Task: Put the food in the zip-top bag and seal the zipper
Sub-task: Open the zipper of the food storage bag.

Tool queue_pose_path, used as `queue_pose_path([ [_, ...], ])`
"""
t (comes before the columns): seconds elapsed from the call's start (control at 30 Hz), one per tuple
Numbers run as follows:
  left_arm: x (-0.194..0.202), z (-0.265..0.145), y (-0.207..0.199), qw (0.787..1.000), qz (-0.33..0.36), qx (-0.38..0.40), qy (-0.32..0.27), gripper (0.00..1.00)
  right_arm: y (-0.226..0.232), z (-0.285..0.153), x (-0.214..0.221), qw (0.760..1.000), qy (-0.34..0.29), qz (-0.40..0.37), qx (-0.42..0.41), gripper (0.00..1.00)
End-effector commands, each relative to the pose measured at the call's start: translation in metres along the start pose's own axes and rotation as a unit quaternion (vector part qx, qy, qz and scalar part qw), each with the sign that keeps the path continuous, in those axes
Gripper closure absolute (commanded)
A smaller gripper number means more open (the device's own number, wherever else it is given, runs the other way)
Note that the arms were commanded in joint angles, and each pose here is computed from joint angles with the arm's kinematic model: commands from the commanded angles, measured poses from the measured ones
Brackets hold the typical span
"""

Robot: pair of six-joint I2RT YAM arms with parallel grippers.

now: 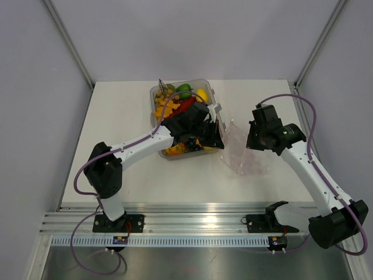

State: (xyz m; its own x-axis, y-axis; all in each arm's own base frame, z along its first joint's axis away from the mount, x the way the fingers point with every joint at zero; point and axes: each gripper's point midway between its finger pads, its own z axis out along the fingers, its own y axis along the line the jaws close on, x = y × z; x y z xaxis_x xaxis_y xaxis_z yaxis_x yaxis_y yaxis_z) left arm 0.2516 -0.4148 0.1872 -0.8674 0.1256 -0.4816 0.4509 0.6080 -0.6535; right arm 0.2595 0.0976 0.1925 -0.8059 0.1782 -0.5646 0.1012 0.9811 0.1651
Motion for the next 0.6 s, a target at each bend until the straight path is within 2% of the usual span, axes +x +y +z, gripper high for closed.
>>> queue_pose_path([
  [0.0,-0.019,-0.02,-0.016,0.999,0.039,0.025,-0.014,1.0,-0.003,-0.015,-0.019,0.998,-0.056,0.026,0.001,1.0],
  [0.2,-0.039,-0.023,0.005,0.995,0.085,-0.054,-0.021,1.0,0.001,-0.036,-0.034,0.993,-0.101,0.066,-0.019,1.0],
  [0.3,-0.047,-0.028,0.003,0.992,0.105,-0.062,-0.03,1.0,0.003,-0.042,-0.04,0.991,-0.113,0.072,-0.025,1.0],
  [0.47,-0.045,-0.029,-0.007,0.993,0.108,-0.037,-0.024,1.0,0.007,-0.032,-0.04,0.993,-0.099,0.06,-0.026,0.99],
  [0.57,-0.042,-0.03,-0.01,0.994,0.103,-0.026,-0.024,1.0,0.012,-0.024,-0.036,0.994,-0.086,0.051,-0.035,0.69],
])
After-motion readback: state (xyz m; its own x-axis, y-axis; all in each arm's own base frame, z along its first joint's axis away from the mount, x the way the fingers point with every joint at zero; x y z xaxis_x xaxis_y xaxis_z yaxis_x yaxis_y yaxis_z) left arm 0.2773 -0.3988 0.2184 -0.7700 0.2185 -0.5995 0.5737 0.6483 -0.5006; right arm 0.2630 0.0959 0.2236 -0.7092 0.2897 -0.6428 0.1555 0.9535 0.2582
